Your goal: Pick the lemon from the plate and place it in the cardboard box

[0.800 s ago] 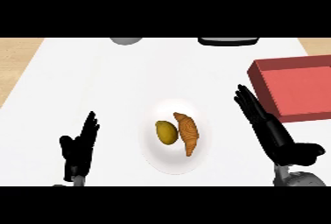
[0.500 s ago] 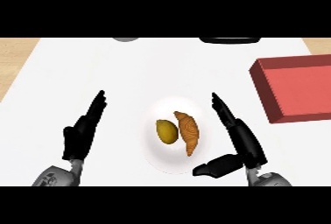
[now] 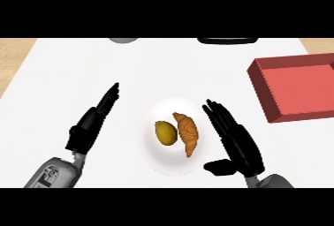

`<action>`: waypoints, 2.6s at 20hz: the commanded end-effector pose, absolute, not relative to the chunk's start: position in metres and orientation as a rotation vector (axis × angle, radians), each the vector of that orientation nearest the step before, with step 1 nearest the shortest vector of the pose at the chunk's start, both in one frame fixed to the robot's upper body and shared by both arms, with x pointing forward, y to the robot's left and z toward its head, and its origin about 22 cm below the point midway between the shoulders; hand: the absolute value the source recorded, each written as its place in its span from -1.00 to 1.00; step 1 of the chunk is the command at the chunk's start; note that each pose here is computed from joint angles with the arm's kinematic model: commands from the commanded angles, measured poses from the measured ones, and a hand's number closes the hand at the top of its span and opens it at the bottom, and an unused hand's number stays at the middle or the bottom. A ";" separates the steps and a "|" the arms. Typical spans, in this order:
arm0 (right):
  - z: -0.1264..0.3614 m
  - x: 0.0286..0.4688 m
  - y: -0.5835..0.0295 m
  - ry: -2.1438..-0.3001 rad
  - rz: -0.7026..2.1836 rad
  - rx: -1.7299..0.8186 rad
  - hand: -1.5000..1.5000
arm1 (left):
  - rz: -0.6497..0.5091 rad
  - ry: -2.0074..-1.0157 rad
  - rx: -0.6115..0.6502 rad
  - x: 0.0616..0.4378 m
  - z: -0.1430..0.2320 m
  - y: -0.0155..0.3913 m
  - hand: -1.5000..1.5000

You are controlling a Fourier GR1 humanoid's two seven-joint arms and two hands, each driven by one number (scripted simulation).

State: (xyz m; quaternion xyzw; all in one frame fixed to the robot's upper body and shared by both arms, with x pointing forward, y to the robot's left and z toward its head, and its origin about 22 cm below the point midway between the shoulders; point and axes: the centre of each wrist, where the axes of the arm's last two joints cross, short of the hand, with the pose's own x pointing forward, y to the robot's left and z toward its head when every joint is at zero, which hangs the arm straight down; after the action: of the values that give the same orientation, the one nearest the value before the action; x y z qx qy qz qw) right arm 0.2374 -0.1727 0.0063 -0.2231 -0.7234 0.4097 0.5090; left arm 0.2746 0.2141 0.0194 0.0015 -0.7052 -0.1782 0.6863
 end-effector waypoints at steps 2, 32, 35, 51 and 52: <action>0.034 0.220 -0.138 -1.804 1.179 -0.803 -1.00 | -0.411 -1.584 -0.015 0.285 0.032 0.217 0.00; 0.068 0.225 -0.030 -1.229 1.312 -0.634 -1.00 | -0.447 -1.597 -0.052 0.281 0.036 0.194 0.00; 0.073 0.223 -0.022 -1.214 1.296 -0.657 -1.00 | -0.464 -1.612 -0.005 0.291 0.053 0.216 0.00; 0.027 0.249 -0.028 -1.192 1.353 -0.649 -1.00 | -0.448 -1.602 -0.042 0.275 0.050 0.199 0.00; 0.027 0.247 -0.023 -1.201 1.361 -0.644 -1.00 | -0.456 -1.604 -0.045 0.282 0.048 0.205 0.00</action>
State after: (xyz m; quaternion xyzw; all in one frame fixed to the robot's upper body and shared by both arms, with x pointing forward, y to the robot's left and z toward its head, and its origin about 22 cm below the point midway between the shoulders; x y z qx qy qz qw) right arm 0.2512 -0.0252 0.0346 -0.2805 -0.5232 0.5684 0.5696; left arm 0.2806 0.2077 0.0431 -0.0195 -0.7115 -0.2016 0.6729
